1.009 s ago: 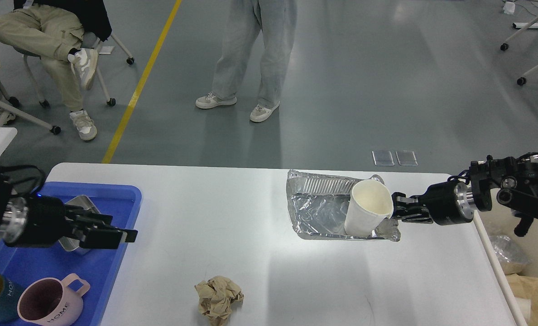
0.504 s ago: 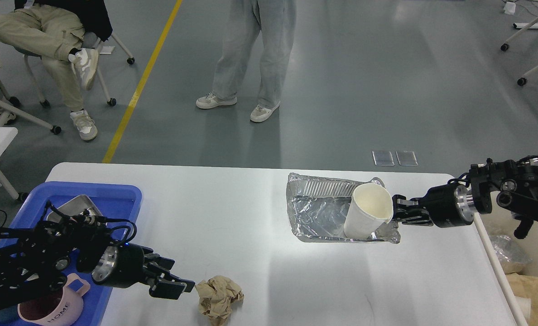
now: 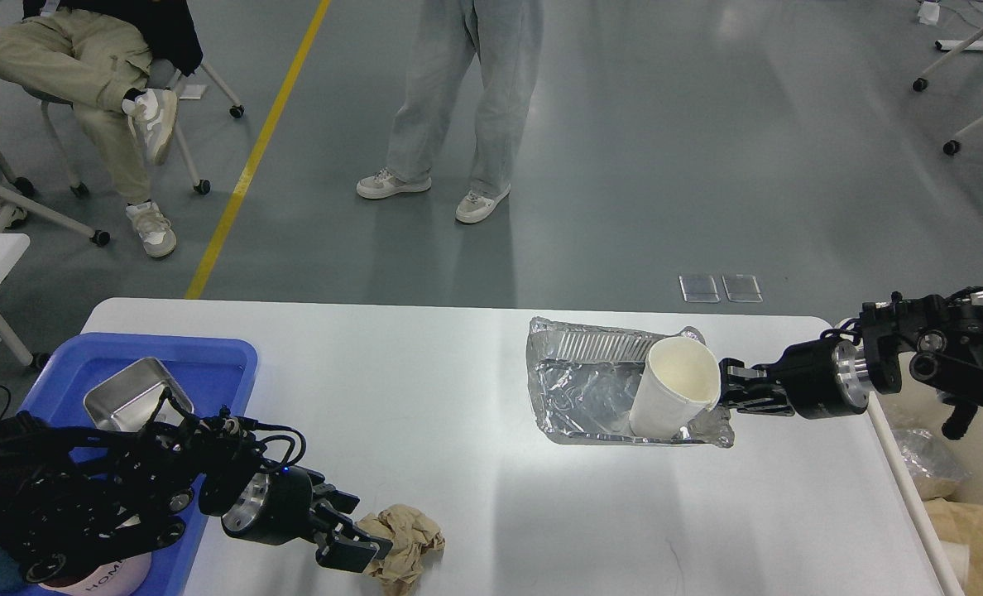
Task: Tidy desktop
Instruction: 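Lower the left gripper to the crumpled tan paper and grasp it, then lift the crumpled paper with the left gripper over the foil tray, then drop the crumpled paper into the foil tray by opening the left gripper, then carry the foil tray with the right gripper into the white bin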
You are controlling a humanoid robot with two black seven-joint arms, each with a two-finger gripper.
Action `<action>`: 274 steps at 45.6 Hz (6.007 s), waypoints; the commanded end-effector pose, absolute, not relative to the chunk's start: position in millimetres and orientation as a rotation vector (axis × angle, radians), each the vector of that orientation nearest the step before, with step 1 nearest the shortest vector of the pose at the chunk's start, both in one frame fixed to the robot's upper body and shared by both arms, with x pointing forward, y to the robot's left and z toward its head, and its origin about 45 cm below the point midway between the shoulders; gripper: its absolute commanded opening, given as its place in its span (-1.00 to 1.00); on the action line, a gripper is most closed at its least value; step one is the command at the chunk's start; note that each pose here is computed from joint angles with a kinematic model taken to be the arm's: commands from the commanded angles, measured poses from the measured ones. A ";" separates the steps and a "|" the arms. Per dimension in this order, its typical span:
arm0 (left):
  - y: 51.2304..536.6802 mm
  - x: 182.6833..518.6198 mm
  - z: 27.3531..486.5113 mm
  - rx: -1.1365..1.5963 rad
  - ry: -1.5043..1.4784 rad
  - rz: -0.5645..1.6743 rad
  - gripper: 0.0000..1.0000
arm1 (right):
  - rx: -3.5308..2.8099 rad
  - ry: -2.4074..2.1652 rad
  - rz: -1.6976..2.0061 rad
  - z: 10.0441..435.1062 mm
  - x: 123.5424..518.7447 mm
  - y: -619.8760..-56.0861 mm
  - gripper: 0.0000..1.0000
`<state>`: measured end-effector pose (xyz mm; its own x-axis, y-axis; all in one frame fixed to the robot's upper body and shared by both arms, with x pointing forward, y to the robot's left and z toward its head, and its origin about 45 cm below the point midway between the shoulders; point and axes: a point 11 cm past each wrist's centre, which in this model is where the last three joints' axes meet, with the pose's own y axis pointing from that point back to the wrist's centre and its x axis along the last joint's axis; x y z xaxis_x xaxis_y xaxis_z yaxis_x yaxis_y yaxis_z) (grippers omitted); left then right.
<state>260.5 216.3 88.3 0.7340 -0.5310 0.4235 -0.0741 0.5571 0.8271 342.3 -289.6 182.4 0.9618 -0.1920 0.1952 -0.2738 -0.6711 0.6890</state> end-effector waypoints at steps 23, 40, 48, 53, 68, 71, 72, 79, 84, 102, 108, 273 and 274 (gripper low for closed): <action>180.5 255.4 63.9 0.929 -0.740 -0.354 0.47 | 2.328 -0.334 0.130 181.9 341.1 -291.4 -1.00; 191.3 253.0 62.2 0.961 -0.710 -0.385 -0.48 | 2.329 -0.335 0.132 182.1 341.7 -291.0 -1.00; 193.2 251.4 62.8 0.961 -0.701 -0.412 -0.96 | 2.328 -0.334 0.133 182.0 341.6 -291.0 -1.00; 190.8 252.4 66.7 0.940 -0.704 -0.418 -1.00 | 2.328 -0.334 0.133 182.0 341.6 -291.0 -1.00; 196.6 262.6 79.2 0.944 -0.729 -0.413 -1.00 | 2.327 -0.339 0.134 183.2 342.7 -291.8 -1.00; 201.5 264.0 84.2 0.948 -0.730 -0.408 -1.00 | 2.326 -0.340 0.137 183.1 342.8 -291.9 -1.00; 202.3 263.4 85.6 0.946 -0.729 -0.411 -1.00 | 2.327 -0.339 0.135 183.2 342.7 -291.8 -1.00; 222.0 273.2 113.5 0.967 -0.739 -0.399 -1.00 | 2.327 -0.339 0.134 183.2 342.7 -291.8 -1.00; 245.8 282.4 149.1 0.993 -0.749 -0.373 -1.00 | 2.328 -0.340 0.136 183.7 343.1 -291.7 -1.00; 299.4 332.8 293.4 1.068 -0.910 -0.117 -1.00 | 2.331 -0.340 0.145 185.6 344.5 -290.0 -1.00; 301.7 342.4 334.9 1.064 -0.940 -0.052 -1.00 | 2.330 -0.342 0.144 185.8 344.5 -290.6 -1.00; 185.2 470.4 343.6 0.364 -0.603 0.682 0.77 | 2.054 -0.947 -0.104 218.6 307.7 -483.7 -1.00; 188.5 470.8 342.3 0.359 -0.598 0.699 0.77 | 2.045 -0.966 -0.112 218.8 306.3 -488.4 -1.00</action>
<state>467.7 171.1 344.0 0.6446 0.4131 0.6433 -0.6392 0.7528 0.1570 313.8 -463.3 216.9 0.7549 -0.6072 0.2478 -0.5585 -0.3972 0.7282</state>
